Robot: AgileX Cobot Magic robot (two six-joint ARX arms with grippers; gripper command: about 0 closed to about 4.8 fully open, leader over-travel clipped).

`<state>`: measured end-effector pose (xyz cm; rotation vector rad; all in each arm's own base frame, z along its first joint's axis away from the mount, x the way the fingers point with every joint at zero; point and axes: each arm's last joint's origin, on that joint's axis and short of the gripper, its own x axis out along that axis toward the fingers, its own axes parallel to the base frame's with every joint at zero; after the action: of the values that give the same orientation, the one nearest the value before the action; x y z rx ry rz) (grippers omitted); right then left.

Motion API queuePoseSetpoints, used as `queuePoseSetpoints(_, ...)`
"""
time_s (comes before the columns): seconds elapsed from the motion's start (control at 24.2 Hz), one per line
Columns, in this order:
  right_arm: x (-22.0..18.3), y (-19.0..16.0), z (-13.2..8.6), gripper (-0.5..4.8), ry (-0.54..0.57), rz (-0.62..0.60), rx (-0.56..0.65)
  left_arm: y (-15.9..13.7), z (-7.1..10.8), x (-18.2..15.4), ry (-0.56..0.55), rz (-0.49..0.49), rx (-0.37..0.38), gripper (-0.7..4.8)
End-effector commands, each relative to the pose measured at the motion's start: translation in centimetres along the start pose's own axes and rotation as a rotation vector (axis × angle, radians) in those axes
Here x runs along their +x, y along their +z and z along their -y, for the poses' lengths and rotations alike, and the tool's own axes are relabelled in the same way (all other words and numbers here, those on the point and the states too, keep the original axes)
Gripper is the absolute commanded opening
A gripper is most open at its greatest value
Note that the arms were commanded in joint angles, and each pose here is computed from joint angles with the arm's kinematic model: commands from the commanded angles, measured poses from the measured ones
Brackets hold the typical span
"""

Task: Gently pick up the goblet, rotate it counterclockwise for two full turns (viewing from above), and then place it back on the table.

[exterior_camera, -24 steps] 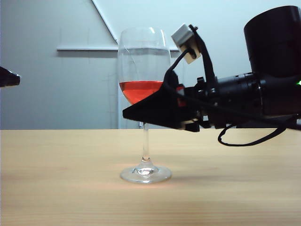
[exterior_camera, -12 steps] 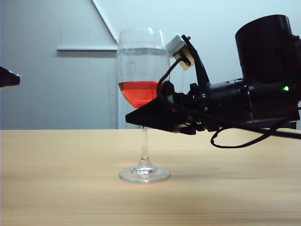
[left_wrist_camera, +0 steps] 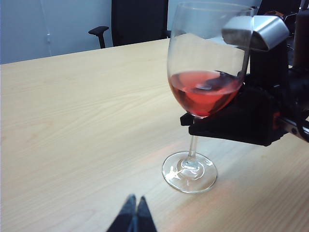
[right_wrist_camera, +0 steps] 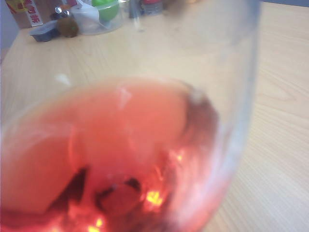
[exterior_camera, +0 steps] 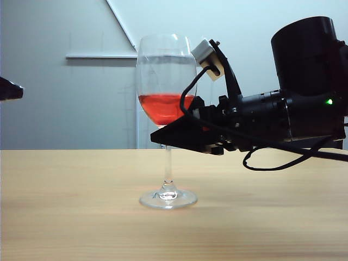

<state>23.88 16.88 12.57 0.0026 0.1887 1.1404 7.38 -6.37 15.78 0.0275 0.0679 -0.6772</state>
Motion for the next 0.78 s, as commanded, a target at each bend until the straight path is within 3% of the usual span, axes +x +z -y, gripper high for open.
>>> queuePoseSetpoints(0.04, 0.08, 0.37, 0.04, 0.76, 0.0, 0.022, -0.01, 0.17, 0.02, -0.03, -0.005, 0.008, 0.0, -0.05)
queuePoseSetpoints(0.37, 0.08, 0.37, 0.04, 0.41, 0.0, 0.021, -0.01, 0.17, 0.02, -0.03, -0.005, 0.008, 0.0, -0.05)
queuePoseSetpoints(0.5, 0.08, 0.37, 0.04, -0.05, 0.0, 0.022, -0.01, 0.17, 0.02, -0.03, -0.005, 0.008, 0.0, -0.05)
queuePoseSetpoints(0.78, 0.08, 0.43, 0.05, -0.05, -0.004, 0.027, -0.015, 0.17, 0.02, -0.03, -0.005, 0.008, 0.0, -0.05)
